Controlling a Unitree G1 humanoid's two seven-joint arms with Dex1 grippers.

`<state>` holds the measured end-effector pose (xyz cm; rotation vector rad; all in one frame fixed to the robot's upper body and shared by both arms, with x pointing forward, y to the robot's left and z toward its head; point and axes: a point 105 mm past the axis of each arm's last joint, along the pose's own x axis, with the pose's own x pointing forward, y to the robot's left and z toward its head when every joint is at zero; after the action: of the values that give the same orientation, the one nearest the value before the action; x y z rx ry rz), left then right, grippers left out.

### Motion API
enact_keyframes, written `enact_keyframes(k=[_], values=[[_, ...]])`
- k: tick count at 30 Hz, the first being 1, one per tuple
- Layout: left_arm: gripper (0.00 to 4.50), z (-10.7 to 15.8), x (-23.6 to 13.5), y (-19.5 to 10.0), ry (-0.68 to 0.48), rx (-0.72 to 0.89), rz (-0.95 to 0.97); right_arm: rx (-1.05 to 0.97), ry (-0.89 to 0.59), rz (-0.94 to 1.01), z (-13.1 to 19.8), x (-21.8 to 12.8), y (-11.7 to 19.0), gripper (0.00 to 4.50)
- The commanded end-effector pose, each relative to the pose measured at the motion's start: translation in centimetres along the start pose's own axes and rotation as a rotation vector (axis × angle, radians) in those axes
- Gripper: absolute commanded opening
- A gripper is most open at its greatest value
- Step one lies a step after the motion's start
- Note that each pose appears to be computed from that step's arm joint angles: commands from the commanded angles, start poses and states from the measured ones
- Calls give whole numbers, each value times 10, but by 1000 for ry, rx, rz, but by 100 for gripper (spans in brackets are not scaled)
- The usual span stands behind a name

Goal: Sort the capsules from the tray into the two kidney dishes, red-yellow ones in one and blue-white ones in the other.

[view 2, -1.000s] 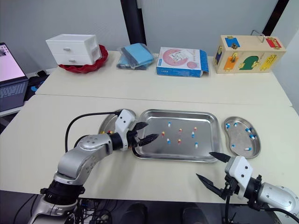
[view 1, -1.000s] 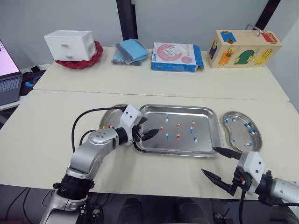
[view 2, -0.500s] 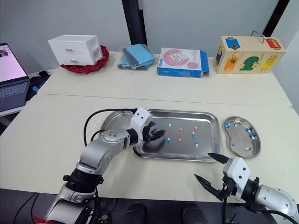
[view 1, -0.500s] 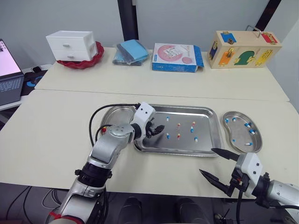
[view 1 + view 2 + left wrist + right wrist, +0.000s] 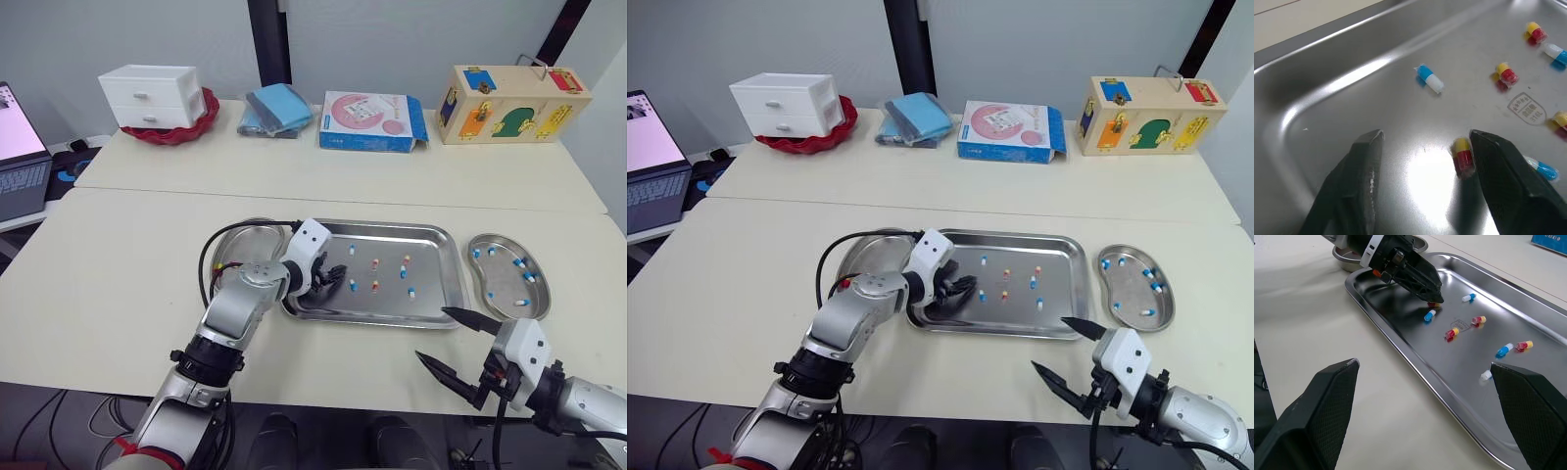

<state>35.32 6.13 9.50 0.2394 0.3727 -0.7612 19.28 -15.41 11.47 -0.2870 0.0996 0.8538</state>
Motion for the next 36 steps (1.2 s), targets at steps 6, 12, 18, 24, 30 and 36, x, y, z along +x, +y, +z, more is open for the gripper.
enact_keyframes(k=[6, 12, 18, 24, 30, 36], values=[[16, -2, -1, -3, 10, 28, -28, -32, -30, -16, 8, -3, -1, 450], [6, 4, -6, -2, -19, 38, -26, -60, -36, -35, 4, -6, -7, 450], [6, 38, -36, 4, -123, 104, -11, -131, -54, -11, 2, -5, -11, 450], [6, 50, -97, 40, -195, 49, 123, -153, -97, 73, 7, 4, -9, 450], [6, 29, -140, 74, -216, 15, 295, -157, -150, 202, 16, 26, 6, 450], [6, 12, -148, 78, -211, -18, 326, -152, -190, 253, 24, 42, 12, 450]])
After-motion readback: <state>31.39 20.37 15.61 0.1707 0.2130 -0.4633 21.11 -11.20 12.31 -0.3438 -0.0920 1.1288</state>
